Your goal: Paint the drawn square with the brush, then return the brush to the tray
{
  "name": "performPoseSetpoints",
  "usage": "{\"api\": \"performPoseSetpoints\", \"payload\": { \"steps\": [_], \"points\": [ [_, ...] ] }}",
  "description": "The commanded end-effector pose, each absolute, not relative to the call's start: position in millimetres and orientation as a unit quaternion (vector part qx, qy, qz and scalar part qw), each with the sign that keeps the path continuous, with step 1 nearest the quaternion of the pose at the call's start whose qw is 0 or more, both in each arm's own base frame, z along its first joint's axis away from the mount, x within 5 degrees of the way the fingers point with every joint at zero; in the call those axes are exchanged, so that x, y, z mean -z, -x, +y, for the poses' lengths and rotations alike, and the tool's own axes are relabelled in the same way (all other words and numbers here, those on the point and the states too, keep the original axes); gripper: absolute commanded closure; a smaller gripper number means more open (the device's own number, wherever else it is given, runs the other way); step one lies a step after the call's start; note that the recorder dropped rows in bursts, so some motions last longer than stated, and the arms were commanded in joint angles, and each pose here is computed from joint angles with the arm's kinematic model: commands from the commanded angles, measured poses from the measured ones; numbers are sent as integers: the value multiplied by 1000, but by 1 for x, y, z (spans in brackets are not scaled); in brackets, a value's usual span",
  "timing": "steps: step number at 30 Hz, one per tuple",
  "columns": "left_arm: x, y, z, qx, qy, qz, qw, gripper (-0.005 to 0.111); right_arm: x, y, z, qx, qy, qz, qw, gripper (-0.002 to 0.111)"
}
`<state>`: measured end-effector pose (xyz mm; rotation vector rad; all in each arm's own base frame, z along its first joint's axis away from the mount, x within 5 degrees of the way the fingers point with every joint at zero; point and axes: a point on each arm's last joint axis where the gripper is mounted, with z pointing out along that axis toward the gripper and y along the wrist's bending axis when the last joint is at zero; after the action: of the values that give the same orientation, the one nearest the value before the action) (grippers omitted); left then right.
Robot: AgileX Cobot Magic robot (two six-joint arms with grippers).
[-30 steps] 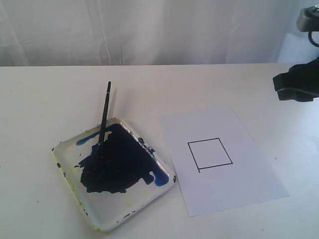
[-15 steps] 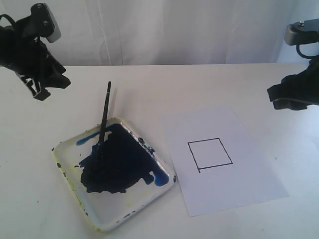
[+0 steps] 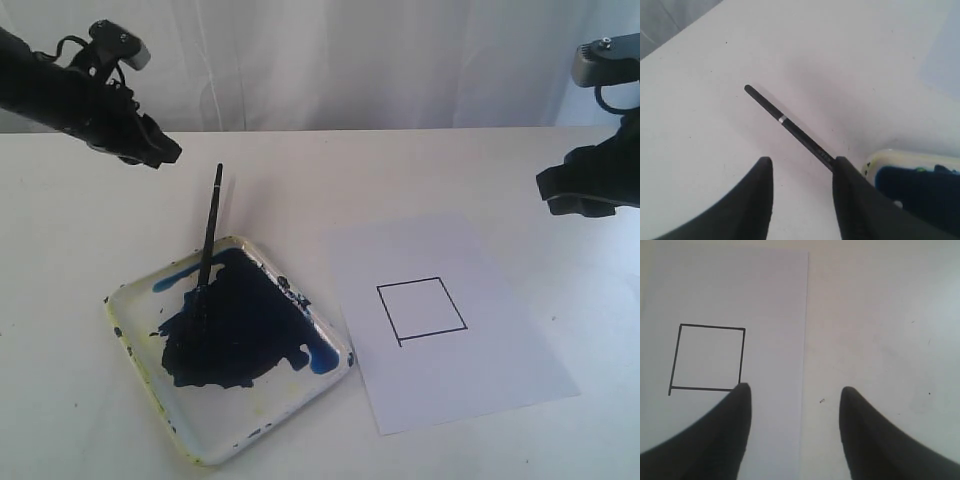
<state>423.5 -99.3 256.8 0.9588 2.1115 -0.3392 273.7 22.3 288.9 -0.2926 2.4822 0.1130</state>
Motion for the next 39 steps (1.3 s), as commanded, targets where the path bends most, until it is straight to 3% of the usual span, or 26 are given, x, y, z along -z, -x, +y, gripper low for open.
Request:
{"api": "performPoseSetpoints", "payload": {
  "steps": [1,10,17,23,39],
  "points": [
    [-248,-439,-104,158,-347,843,380,62,-291,-275,23,-41,113,939,322,57],
    [-214,-452,-136,232,-325,835,380,62,-291,-275,23,-41,113,939,323,57],
    [-190,-467,-146,164,-296,844,416,62,-291,-275,23,-42,113,939,322,57],
    [-165,-476,-144,155,-254,859,415,35,-280,-282,23,-43,112,945,305,57],
    [-154,-477,-142,149,-248,865,410,35,-276,-283,23,-43,112,947,297,57]
  ]
}}
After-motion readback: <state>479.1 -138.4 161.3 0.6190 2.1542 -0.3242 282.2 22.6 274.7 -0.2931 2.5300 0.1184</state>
